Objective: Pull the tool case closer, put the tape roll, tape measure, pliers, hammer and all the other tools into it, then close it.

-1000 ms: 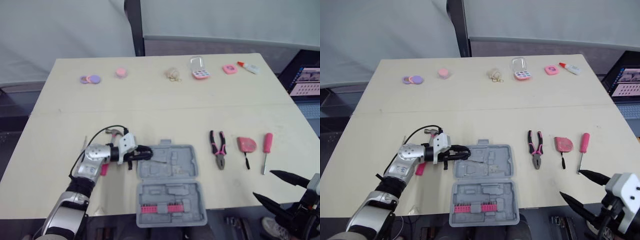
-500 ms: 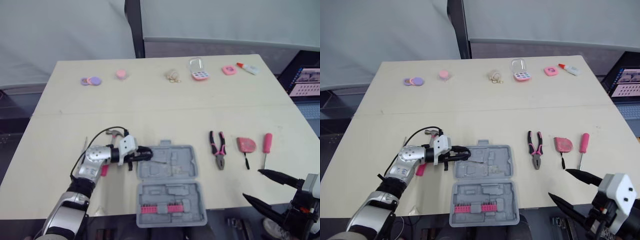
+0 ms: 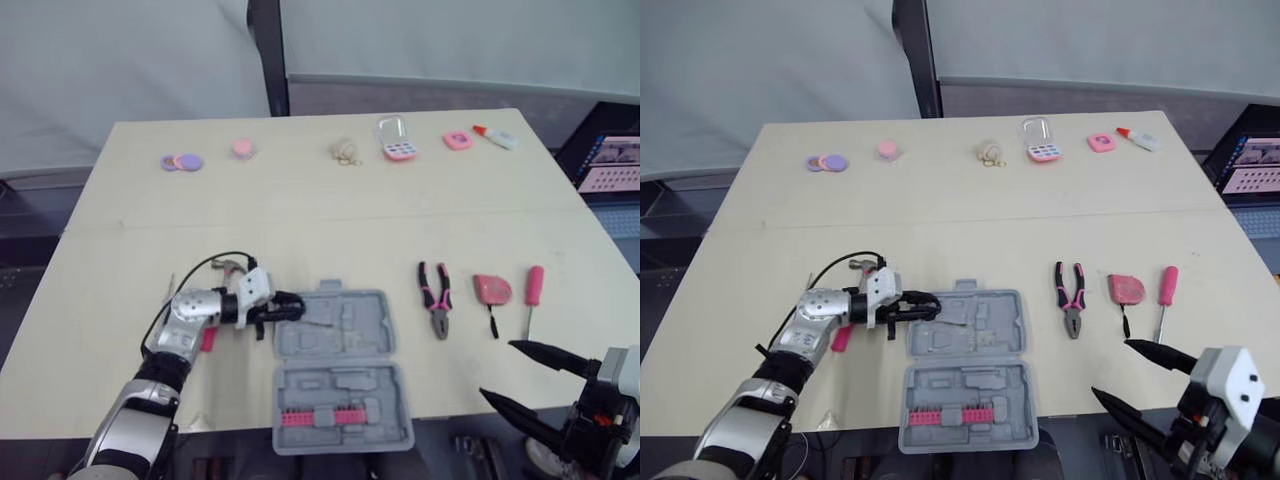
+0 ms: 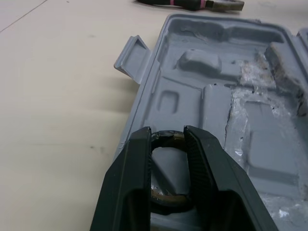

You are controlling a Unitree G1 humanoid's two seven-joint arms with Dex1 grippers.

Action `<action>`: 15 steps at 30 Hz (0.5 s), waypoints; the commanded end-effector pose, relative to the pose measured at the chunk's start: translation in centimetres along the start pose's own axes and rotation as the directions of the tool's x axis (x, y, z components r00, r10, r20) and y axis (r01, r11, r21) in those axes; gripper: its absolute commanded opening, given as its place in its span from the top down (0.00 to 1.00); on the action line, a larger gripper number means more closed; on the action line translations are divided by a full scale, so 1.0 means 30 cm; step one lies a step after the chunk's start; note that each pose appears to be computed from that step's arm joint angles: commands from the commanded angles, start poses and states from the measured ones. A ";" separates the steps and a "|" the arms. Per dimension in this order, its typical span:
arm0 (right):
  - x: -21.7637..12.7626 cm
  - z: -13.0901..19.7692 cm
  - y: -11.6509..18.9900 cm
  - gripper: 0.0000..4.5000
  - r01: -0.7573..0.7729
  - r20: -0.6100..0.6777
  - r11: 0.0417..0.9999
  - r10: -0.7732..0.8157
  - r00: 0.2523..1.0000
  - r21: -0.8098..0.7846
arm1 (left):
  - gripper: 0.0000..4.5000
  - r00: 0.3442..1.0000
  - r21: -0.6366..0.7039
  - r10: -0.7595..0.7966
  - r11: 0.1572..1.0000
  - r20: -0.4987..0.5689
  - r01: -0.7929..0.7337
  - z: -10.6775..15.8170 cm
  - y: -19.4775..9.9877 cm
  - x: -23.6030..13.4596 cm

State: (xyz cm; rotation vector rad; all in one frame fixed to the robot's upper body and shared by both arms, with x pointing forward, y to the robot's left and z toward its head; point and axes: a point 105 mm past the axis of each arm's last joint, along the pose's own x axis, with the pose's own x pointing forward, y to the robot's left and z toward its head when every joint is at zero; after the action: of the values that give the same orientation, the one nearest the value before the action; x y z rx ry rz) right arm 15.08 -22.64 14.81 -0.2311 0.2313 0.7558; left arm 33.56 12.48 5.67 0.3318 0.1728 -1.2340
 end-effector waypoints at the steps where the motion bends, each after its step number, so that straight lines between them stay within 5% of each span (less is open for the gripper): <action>1: 0.001 0.016 -0.001 0.00 0.004 0.006 1.000 -0.004 1.000 -0.024 | 0.74 0.998 -0.045 0.038 0.998 0.051 -0.036 0.078 0.046 -0.104; 9: 0.037 0.019 -0.021 0.00 -0.011 -0.007 0.999 0.011 1.000 -0.044 | 0.74 0.994 -0.081 0.067 0.995 0.085 -0.060 0.291 0.044 -0.315; 15: 0.079 0.014 -0.005 0.00 -0.090 -0.038 0.996 0.089 0.995 -0.019 | 0.74 0.993 -0.223 0.090 0.972 0.076 -0.071 0.284 -0.079 -0.431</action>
State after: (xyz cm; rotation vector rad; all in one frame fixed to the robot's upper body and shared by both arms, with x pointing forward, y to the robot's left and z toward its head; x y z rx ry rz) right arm 17.03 -21.36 14.74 -0.2669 0.2516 0.8256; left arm 28.09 20.32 16.33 0.0958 0.2366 -1.1237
